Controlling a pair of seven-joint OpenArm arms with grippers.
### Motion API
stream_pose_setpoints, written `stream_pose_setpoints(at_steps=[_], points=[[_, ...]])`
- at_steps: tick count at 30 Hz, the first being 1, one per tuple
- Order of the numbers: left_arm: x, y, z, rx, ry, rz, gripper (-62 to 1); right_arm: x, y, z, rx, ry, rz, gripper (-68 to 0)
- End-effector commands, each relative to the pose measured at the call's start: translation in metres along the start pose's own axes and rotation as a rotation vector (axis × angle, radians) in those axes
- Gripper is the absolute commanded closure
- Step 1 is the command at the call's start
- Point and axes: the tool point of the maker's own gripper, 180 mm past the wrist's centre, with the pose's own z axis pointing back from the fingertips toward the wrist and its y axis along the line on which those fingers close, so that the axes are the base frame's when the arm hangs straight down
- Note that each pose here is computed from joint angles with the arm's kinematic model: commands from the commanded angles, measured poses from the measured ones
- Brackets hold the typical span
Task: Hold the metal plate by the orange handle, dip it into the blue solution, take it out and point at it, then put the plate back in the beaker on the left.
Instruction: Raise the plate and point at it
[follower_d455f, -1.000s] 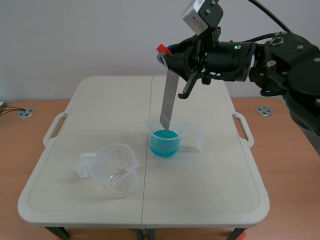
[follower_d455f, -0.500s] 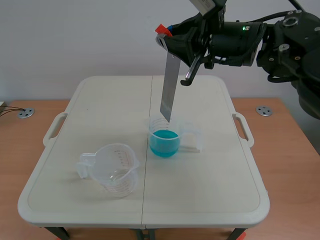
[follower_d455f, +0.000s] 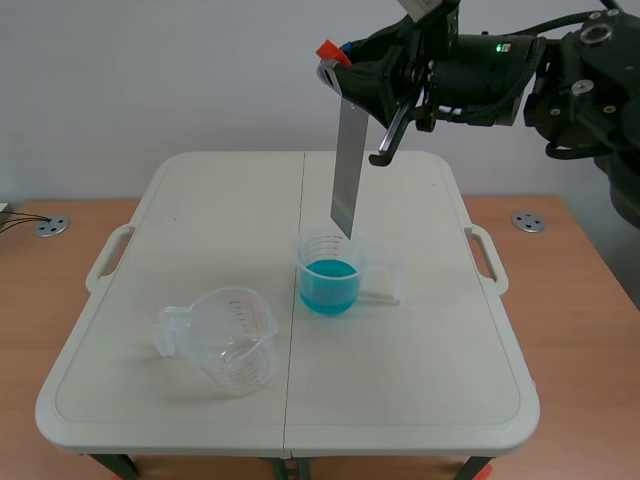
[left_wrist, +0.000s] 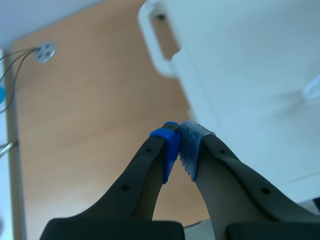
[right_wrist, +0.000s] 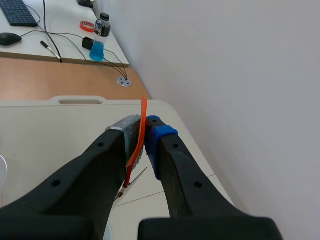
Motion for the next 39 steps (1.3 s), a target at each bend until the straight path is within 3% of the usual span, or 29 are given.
stream_pose_setpoints(at_steps=[1,8,12,22,29,39], points=[[0.017,-0.010,-0.010,-0.028,-0.047,-0.016,-3.0,0.021,-0.012,0.000,-0.011,-0.052,0.032,-1.3],[0.060,-0.058,-0.047,-0.145,-0.149,-0.078,-3.0,0.018,-0.003,-0.001,0.021,-0.046,0.032,-1.3],[0.078,-0.093,-0.064,-0.211,-0.186,-0.145,-3.0,0.018,0.002,0.000,0.039,-0.054,0.034,-1.3],[0.118,-0.169,-0.089,-0.325,-0.275,-0.255,-3.0,0.026,-0.001,-0.002,0.056,-0.067,0.057,-1.3],[0.139,-0.193,-0.095,-0.347,-0.322,-0.308,-3.0,0.026,-0.001,-0.001,0.056,-0.069,0.056,-1.3],[0.146,-0.198,-0.111,-0.321,-0.320,-0.347,-3.0,0.026,-0.001,-0.001,0.056,-0.068,0.056,-1.3]])
